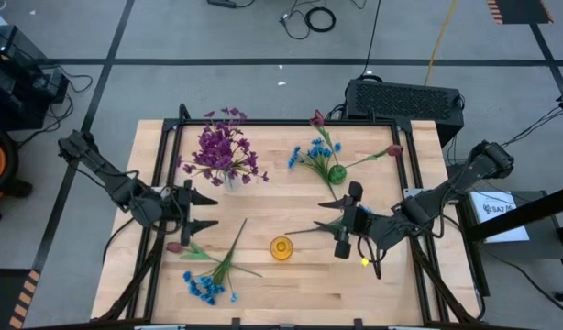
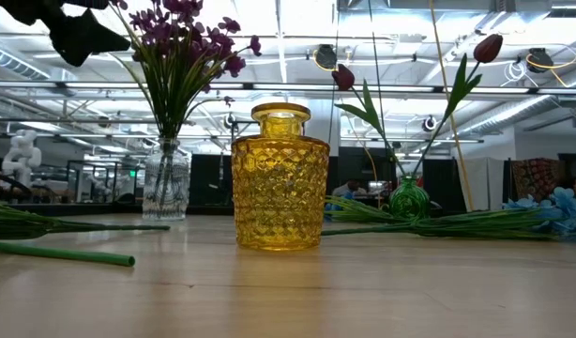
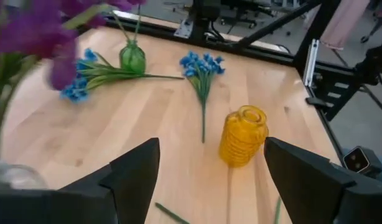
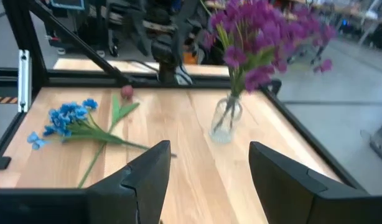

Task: Sort flowers into vase by color
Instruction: Put the red flower into the green vase

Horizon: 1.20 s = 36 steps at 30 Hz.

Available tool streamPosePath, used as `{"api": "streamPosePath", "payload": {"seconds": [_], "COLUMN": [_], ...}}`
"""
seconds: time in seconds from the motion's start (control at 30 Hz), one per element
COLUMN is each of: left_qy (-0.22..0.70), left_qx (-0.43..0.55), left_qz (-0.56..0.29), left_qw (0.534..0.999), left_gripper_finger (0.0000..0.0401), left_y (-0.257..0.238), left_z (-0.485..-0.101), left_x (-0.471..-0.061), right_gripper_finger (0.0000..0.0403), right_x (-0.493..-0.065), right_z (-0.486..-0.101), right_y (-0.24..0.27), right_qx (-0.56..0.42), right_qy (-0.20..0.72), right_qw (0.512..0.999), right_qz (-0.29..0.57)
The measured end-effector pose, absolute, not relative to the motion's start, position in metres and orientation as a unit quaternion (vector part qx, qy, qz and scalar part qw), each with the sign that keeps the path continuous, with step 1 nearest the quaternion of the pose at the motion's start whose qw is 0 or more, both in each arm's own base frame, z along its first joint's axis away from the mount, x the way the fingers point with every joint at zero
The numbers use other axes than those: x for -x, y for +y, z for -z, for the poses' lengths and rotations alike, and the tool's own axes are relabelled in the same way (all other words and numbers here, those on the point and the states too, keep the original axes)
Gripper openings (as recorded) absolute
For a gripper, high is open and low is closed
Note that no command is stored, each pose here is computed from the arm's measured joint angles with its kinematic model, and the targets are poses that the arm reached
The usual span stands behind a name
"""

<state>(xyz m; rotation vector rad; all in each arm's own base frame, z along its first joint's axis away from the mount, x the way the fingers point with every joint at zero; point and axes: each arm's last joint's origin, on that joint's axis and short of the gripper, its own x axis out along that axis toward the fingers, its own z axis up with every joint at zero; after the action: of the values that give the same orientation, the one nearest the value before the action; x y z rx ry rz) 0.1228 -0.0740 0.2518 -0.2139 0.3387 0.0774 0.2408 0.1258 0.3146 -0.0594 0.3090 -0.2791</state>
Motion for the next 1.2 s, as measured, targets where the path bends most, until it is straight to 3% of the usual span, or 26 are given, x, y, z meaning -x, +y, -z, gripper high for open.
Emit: {"api": "streamPosePath", "payload": {"seconds": [0.5,0.77,1.0,1.2], "left_qy": [0.148,0.186,0.264,0.399], "left_qx": [0.105,0.109,0.144,0.212], "left_qz": [0.003,0.038,0.106,0.088], "left_qw": [0.983,0.976,0.948,0.888], "left_gripper_finger": [0.0295,0.0295,0.0295,0.0295], "left_y": [-0.104,-0.124,-0.145,-0.146], "left_z": [-0.244,-0.228,-0.211,-0.189], "left_x": [-0.158,-0.161,-0.152,-0.143], "right_gripper_finger": [0.021,0.021,0.021,0.021], "right_x": [-0.228,-0.225,-0.225,-0.225], "right_z": [-0.306,-0.307,-0.306,-0.306], "right_y": [0.135,0.138,0.137,0.138], "right_qx": [-0.001,-0.023,-0.025,-0.038], "right_qy": [0.21,0.223,0.229,0.229], "right_qw": [0.974,0.974,0.972,0.972], "right_qz": [0.083,0.035,0.037,0.04]}}
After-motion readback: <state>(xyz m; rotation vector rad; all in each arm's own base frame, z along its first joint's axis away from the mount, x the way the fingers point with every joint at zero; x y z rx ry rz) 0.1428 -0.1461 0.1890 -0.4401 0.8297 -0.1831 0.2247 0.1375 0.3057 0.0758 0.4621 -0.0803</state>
